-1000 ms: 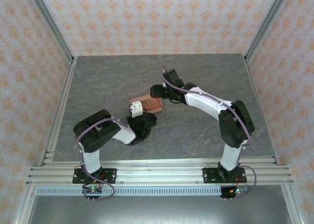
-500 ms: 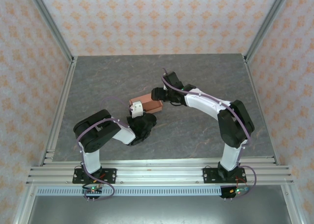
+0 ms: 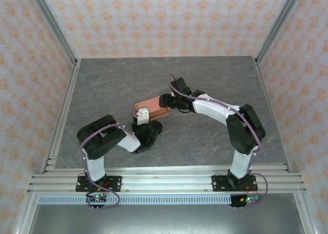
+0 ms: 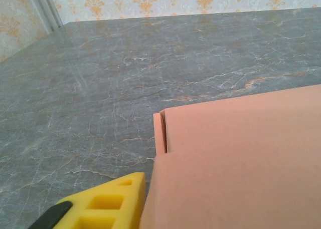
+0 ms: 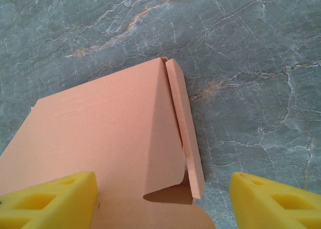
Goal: Fold the paper box
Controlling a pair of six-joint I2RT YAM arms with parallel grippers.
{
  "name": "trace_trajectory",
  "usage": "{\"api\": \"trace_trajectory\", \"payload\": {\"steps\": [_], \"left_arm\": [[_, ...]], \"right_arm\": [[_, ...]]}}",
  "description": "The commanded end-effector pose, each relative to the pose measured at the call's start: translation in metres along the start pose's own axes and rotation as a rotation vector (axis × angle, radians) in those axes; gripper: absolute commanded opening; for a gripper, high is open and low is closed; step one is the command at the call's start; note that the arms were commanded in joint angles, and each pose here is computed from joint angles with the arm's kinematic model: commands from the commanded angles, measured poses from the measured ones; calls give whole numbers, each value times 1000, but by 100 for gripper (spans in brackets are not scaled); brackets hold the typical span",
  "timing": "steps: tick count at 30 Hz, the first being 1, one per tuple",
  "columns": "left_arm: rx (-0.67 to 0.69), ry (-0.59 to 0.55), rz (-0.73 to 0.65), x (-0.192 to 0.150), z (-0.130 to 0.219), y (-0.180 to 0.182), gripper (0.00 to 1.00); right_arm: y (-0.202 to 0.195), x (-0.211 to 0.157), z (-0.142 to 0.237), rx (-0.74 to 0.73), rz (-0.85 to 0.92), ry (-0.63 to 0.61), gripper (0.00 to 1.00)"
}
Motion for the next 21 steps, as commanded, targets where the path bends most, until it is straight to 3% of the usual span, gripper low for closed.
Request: {"api": "trace_trajectory", "payload": {"steps": [1, 9, 21], "left_arm": [[-8, 7, -31, -1, 7, 5, 29], [-72, 38, -54, -4, 17, 5, 45], [-176, 104, -115, -12, 35, 5, 56]], "right_arm": [[-5, -6, -10, -32, -8, 4, 70], [-4, -9, -15, -42, -5, 9, 69], [-7, -8, -20, -63, -6, 4, 68]]}}
Point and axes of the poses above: each hand's point on the last joint's axis, 136 mm out from that joint toward the fingers, its own z axis back along the fingers, its own y axis along the line the jaws close on, x = y × z, the point moved 5 cm from there along z, back along the fingers, and after that the axes turned 2 degrees about -z, right-handed, at the moved point
